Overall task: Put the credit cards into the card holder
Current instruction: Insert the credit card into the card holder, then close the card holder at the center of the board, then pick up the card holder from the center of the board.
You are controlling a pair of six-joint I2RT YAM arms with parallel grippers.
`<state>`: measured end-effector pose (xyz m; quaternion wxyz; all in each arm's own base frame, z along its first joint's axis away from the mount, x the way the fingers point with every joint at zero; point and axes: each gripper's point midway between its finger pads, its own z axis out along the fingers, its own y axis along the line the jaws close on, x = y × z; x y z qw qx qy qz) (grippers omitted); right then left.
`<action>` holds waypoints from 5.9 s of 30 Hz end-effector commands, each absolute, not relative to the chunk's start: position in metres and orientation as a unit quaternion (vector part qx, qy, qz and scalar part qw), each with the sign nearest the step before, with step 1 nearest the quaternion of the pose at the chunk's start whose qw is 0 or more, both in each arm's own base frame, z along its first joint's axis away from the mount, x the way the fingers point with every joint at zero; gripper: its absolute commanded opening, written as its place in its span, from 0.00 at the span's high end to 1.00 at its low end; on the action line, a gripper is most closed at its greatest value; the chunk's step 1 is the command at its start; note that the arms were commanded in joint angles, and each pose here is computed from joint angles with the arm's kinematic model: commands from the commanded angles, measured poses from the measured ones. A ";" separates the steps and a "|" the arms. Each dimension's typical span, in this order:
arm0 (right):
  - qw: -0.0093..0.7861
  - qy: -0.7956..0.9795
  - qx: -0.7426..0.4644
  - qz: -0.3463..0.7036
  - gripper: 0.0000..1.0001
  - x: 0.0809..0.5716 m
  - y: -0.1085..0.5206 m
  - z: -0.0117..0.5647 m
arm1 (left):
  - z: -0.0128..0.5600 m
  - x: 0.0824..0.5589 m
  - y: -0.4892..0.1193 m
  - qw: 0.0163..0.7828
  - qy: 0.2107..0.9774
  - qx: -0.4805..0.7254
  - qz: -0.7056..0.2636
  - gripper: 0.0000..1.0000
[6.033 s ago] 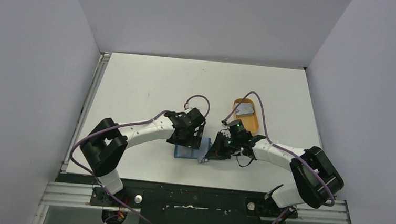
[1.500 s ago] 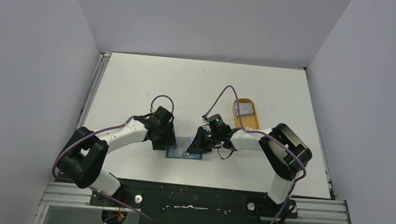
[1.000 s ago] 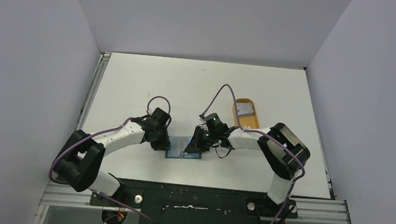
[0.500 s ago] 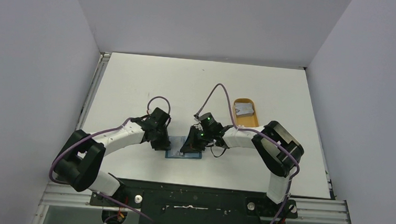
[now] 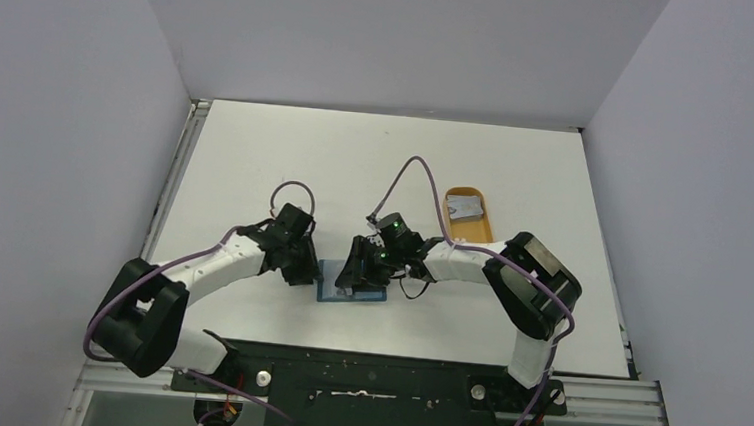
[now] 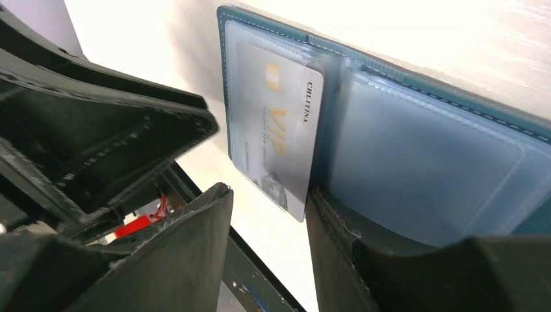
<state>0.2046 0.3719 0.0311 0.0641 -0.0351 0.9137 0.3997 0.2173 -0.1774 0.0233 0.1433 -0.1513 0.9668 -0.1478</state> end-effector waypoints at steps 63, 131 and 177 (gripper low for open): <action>0.211 0.971 -0.113 0.028 0.61 0.261 0.243 0.042 | 0.027 0.210 -0.170 0.149 0.945 -0.186 -0.226 0.86; 0.262 0.903 -0.135 0.313 0.18 0.229 0.366 0.171 | 0.091 0.208 -0.171 0.288 0.902 -0.169 -0.274 0.35; 0.211 0.945 -0.130 0.213 0.69 0.210 0.330 0.051 | 0.033 0.260 -0.256 0.186 0.952 -0.088 -0.229 0.17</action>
